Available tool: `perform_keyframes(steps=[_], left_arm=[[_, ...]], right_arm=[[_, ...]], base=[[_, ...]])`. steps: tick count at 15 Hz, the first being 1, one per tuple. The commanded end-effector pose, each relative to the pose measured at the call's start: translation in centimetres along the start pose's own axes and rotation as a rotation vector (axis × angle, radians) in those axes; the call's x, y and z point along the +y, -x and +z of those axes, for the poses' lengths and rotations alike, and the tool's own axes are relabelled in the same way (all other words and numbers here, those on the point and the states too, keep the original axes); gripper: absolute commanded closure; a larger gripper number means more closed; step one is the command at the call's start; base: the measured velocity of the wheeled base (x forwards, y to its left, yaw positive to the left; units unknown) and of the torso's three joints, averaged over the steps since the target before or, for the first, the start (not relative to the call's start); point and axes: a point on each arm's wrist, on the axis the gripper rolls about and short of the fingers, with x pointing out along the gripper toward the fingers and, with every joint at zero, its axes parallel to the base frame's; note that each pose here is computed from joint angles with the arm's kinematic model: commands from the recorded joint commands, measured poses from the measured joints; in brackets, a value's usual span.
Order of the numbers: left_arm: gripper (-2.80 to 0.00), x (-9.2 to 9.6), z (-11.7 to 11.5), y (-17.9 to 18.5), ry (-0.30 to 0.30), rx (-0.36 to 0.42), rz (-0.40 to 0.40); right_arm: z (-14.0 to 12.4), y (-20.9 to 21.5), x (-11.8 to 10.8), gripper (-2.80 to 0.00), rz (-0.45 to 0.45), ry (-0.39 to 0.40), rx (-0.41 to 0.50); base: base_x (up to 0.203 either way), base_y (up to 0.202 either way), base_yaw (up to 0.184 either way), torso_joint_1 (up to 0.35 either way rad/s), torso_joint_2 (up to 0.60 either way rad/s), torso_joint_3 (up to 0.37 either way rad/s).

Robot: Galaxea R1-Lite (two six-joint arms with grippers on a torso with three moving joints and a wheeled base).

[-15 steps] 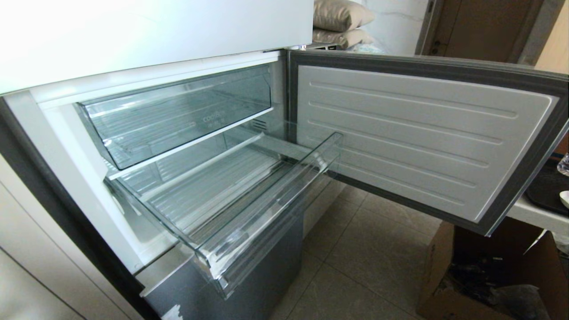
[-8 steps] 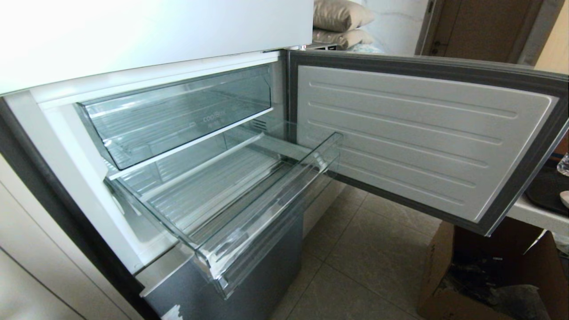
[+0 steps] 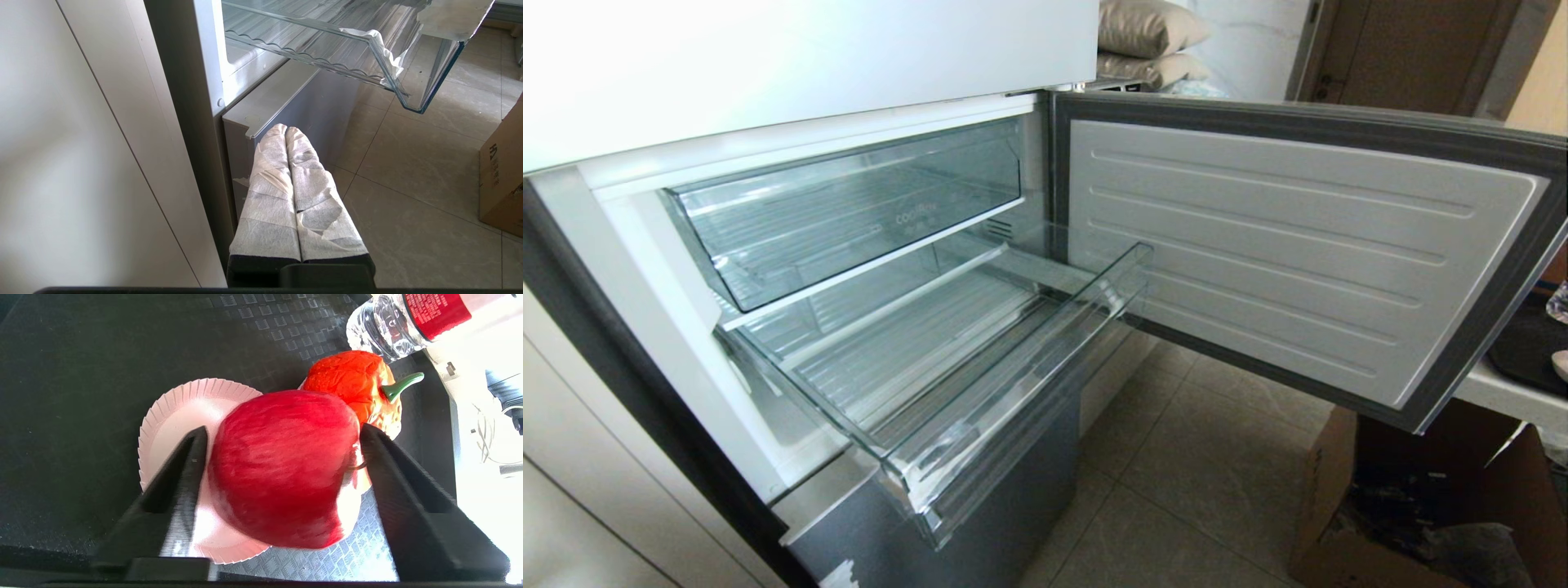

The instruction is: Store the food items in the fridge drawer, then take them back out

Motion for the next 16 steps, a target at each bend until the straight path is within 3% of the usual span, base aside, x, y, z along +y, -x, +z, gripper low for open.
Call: perform_keyframes(steps=[1, 9, 16], left_arm=[[0.00, 0.0, 0.0, 0.0, 0.000, 0.000, 0.000], [0.00, 0.0, 0.0, 0.0, 0.000, 0.000, 0.000], [0.00, 0.0, 0.0, 0.0, 0.000, 0.000, 0.000]], right_arm=[[0.0, 0.1, 0.0, -2.80, -0.002, 0.003, -0.002], [0.9, 0.5, -0.6, -2.80, -0.026, -0.009, -0.054], [1.3, 0.6, 0.5, -2.80, -0.005, -0.004, -0.071]], base=[[0.000, 0.000, 0.000, 0.000, 0.00, 0.000], [0.000, 0.000, 0.000, 0.000, 0.00, 0.000], [0.000, 0.000, 0.000, 0.000, 0.00, 0.000]])
